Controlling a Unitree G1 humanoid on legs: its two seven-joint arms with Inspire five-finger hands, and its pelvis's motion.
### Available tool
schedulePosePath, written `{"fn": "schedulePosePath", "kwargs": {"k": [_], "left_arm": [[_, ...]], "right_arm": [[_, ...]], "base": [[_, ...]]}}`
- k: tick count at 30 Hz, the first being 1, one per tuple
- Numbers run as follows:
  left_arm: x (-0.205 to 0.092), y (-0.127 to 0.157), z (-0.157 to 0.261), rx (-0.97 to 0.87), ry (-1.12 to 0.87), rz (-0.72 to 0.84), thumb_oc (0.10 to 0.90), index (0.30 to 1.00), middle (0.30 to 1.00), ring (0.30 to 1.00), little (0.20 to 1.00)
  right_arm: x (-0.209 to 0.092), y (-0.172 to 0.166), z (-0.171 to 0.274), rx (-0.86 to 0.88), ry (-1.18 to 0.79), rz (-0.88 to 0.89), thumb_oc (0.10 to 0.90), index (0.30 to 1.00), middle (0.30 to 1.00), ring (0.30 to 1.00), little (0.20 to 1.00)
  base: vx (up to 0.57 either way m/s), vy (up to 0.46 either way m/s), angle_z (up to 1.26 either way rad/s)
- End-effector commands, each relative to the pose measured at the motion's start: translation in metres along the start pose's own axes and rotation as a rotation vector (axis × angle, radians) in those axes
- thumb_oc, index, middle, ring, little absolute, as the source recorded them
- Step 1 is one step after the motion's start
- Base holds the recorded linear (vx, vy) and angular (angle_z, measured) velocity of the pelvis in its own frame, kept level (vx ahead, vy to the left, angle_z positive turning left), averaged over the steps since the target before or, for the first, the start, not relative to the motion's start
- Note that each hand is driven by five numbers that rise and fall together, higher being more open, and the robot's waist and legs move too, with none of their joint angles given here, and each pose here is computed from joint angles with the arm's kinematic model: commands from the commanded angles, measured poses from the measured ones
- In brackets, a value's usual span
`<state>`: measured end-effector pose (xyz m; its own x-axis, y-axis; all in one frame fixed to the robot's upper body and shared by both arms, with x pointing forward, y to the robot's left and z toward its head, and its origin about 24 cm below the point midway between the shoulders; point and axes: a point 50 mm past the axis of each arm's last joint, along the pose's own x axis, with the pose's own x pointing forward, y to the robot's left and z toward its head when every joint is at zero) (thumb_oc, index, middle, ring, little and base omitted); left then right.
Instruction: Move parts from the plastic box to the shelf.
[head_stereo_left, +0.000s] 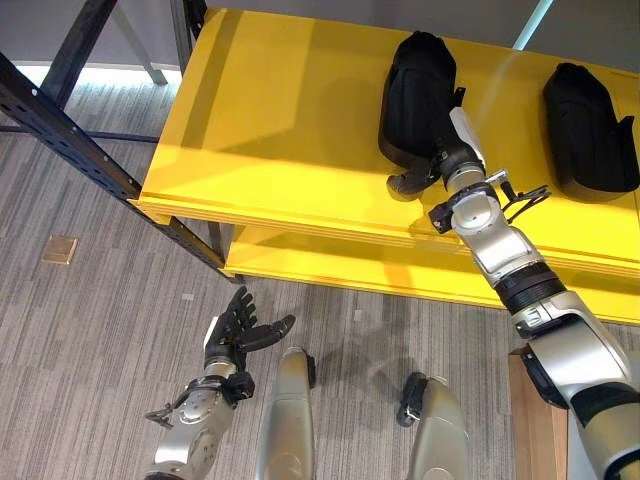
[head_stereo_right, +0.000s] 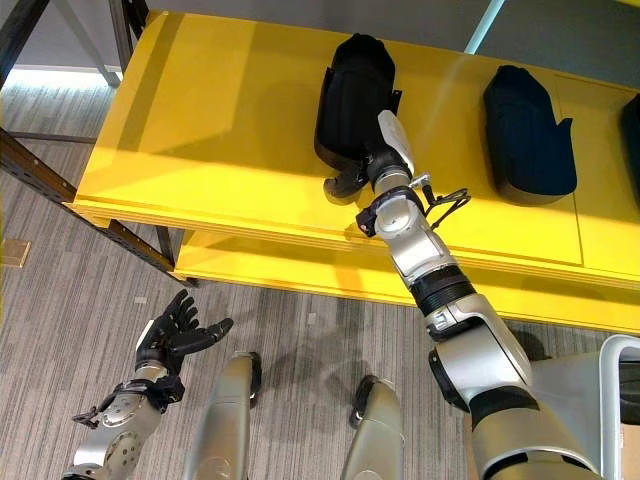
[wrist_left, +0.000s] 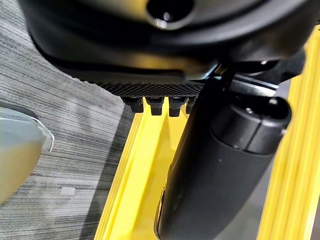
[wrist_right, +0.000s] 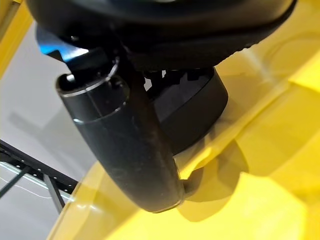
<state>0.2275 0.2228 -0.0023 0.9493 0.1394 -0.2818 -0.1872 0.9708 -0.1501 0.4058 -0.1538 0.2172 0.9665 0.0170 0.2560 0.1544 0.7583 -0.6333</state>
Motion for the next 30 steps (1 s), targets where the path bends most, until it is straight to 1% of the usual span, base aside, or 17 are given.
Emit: {"fn": "schedulePosePath", "kwargs": {"k": [1,7,12,14,17,19,23,27,30], "left_arm": [[0.000,0.002,0.030,-0.029,-0.162,-0.012,0.900,1.000,1.000,1.000,1.000],[-0.001,0.004,0.029,-0.033,-0.161,-0.003,0.900,1.000,1.000,1.000,1.000],[-0.002,0.006,0.028,-0.034,-0.158,0.003,0.900,1.000,1.000,1.000,1.000],[-0.002,0.006,0.028,-0.036,-0.159,0.005,0.900,1.000,1.000,1.000,1.000],[-0.001,0.008,0.030,-0.040,-0.164,0.013,0.900,1.000,1.000,1.000,1.000],[-0.001,0.008,0.029,-0.039,-0.160,0.014,0.900,1.000,1.000,1.000,1.000],[0.000,0.008,0.029,-0.042,-0.161,0.022,0.900,1.000,1.000,1.000,1.000],[0.000,0.009,0.030,-0.038,-0.165,0.028,0.900,1.000,1.000,1.000,1.000],[0.000,0.009,0.030,-0.034,-0.165,0.028,0.900,1.000,1.000,1.000,1.000]], "right_arm": [[0.010,-0.044,0.039,-0.064,-0.172,-0.134,0.900,1.000,1.000,1.000,1.000],[0.007,-0.043,0.027,-0.092,-0.139,-0.116,0.900,1.000,1.000,1.000,1.000],[0.007,-0.042,0.032,-0.074,-0.160,-0.111,0.900,1.000,1.000,1.000,1.000],[0.006,-0.044,0.042,-0.060,-0.203,-0.115,0.900,1.000,1.000,1.000,1.000],[-0.001,-0.053,0.070,-0.005,-0.335,-0.142,0.900,1.000,1.000,1.000,1.000],[-0.006,-0.056,0.081,0.009,-0.393,-0.154,0.900,1.000,1.000,1.000,1.000],[-0.021,-0.066,0.111,0.037,-0.558,-0.195,0.900,1.000,1.000,1.000,1.000],[-0.037,-0.075,0.132,0.002,-0.684,-0.240,0.900,1.000,1.000,1.000,1.000],[-0.042,-0.077,0.136,-0.020,-0.718,-0.251,0.900,1.000,1.000,1.000,1.000]], "base": [[0.00,0.000,0.00],[0.00,0.000,0.00],[0.00,0.000,0.00],[0.00,0.000,0.00],[0.00,0.000,0.00],[0.00,0.000,0.00],[0.00,0.000,0.00],[0.00,0.000,0.00],[0.00,0.000,0.00]]}}
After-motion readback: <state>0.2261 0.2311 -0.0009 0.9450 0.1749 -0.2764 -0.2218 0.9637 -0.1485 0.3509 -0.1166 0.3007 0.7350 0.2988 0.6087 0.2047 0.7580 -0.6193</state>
